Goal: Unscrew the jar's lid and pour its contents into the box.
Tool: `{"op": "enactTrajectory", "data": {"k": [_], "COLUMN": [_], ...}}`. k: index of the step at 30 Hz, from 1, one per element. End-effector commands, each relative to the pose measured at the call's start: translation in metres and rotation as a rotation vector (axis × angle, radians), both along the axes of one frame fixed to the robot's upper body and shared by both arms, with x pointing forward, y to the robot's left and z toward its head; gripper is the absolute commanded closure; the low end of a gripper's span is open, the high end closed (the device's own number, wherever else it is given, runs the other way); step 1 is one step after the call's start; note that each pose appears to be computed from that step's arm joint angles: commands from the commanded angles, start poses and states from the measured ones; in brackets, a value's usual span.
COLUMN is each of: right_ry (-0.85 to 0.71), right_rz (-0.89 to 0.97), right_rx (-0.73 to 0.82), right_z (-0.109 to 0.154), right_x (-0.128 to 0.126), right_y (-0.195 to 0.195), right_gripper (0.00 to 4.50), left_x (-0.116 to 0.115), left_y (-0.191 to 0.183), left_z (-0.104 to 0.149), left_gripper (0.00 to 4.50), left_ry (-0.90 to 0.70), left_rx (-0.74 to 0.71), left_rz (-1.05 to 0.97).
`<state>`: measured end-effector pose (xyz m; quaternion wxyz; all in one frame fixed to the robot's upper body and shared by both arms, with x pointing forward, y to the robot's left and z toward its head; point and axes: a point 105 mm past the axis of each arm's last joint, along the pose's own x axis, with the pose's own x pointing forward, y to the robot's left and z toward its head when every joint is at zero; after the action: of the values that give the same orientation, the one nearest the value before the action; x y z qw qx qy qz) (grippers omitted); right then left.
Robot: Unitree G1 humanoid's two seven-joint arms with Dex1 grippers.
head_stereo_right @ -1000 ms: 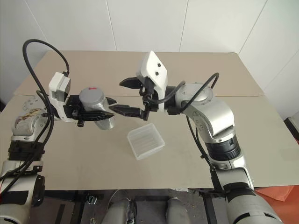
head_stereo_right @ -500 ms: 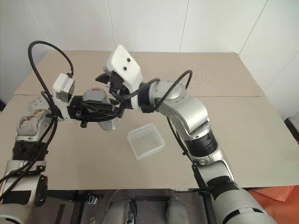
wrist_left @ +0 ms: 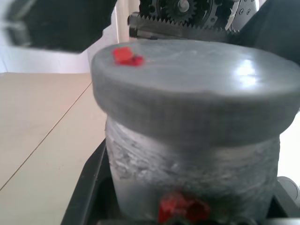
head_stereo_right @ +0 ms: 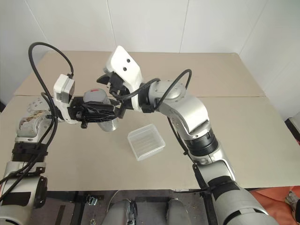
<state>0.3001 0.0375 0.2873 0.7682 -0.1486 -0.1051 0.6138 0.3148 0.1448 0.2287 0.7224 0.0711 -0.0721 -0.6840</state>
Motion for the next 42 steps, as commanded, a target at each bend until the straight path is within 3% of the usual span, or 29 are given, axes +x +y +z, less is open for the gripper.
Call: {"op": "enactTrajectory", "data": {"k": [1,11,23,41,42], "right_ry": [-0.046,-0.059,-0.055,0.013,0.018], "right_rz": [-0.049,-0.061,0.084,0.047,0.053], "right_rx": [0.039,0.027,0.019,0.012,0.012], "right_z": [0.014,0.013,0.01,0.008,0.008], "right_x": [0.004,0.003,-0.024,-0.01,-0.011], "right_y": [-0.017,-0.03,-0.019,0.014,0.014], "right_gripper": [0.06,0.06,0.06,0.06,0.23], "left_x": [-0.008,-0.007,-0.005,-0.007,-0.008], "left_y": [0.003,0.004,0.002,0.001,0.002], "left_z": [0.014,0.015,0.014,0.013,0.013], "left_gripper": [2.5,2.5,2.5,2.5,2.5], "left_ry": [-0.062,-0.064,-0.065,-0.072,-0.073], "left_rx": [0.001,0.003,0.0,0.014,0.015], "left_rz": [-0.018,-0.015,-0.015,-0.015,-0.014]}}
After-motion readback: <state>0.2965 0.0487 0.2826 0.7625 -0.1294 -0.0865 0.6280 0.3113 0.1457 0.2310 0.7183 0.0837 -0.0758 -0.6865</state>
